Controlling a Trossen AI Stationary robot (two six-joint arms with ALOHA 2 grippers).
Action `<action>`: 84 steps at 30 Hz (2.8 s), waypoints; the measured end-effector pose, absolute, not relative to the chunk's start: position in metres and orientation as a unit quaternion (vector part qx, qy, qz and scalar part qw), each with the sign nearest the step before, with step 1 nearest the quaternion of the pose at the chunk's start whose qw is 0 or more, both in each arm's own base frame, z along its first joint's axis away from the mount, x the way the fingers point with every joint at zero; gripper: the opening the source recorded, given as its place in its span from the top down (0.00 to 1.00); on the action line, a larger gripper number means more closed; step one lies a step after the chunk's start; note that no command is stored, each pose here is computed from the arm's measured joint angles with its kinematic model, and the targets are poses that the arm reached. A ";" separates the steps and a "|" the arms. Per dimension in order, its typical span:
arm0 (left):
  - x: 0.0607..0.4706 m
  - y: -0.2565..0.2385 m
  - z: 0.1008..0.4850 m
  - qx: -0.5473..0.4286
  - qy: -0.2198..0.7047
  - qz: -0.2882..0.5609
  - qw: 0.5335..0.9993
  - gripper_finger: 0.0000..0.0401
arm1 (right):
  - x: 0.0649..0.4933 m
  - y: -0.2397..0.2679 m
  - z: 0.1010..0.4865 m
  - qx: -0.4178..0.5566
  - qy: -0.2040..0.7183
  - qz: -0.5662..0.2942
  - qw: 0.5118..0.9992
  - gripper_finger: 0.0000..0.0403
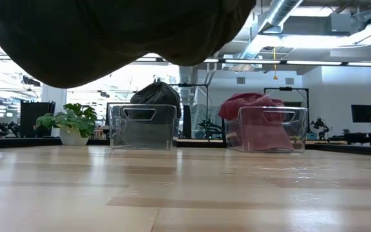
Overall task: Pick & Place hat
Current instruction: Put the black cap into the left transparent bin
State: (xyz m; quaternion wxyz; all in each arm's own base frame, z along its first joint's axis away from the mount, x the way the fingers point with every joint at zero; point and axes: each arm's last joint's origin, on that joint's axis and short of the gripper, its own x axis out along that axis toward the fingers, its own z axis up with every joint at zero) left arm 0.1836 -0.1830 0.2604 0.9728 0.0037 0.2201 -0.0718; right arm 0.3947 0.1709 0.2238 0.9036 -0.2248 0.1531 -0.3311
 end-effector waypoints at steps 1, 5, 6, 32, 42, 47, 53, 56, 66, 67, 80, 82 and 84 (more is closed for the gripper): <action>0.184 -0.183 0.260 0.003 0.221 -0.074 0.972 0.97 | 0.393 0.171 0.226 -0.243 0.154 -0.364 0.886 1.00; 0.184 -0.184 0.261 0.001 0.221 -0.077 0.972 0.97 | 0.395 0.155 0.247 -0.282 0.171 -0.483 0.811 1.00; 0.184 -0.184 0.261 0.001 0.221 -0.077 0.972 0.97 | 0.398 0.148 0.251 -0.289 0.178 -0.493 0.801 1.00; 0.197 -0.169 0.261 -0.002 0.215 -0.033 0.976 0.97 | 0.312 0.208 0.326 -0.313 0.152 -0.410 0.843 1.00; 0.199 -0.176 0.273 -0.020 0.165 -0.078 0.983 0.97 | 0.322 0.198 0.299 -0.324 0.165 -0.423 0.830 1.00; 0.198 -0.178 0.273 -0.020 0.166 -0.085 0.982 0.97 | 0.333 0.176 0.296 -0.310 0.171 -0.452 0.819 1.00; 0.199 -0.177 0.273 -0.006 0.164 -0.086 0.983 0.97 | 0.345 0.164 0.293 -0.248 0.158 -0.388 0.873 1.00; 0.201 -0.175 0.273 -0.001 0.164 -0.082 0.983 0.97 | 0.349 0.163 0.292 -0.218 0.157 -0.331 0.905 1.00; 0.207 -0.168 0.274 0.002 0.162 -0.068 0.985 0.97 | 0.347 0.180 0.288 -0.178 0.165 -0.180 0.953 1.00; 0.208 -0.168 0.274 0.007 0.159 -0.068 0.985 0.97 | 0.347 0.182 0.288 -0.178 0.166 -0.165 0.956 1.00; 0.209 -0.172 0.282 0.016 0.126 -0.116 0.985 0.97 | 0.347 0.173 0.292 -0.244 0.162 -0.282 0.913 1.00; 0.208 -0.174 0.282 0.015 0.128 -0.129 0.983 0.97 | 0.349 0.171 0.294 -0.253 0.160 -0.285 0.911 1.00; 0.207 -0.175 0.282 0.016 0.130 -0.137 0.982 0.97 | 0.350 0.169 0.297 -0.258 0.156 -0.287 0.909 1.00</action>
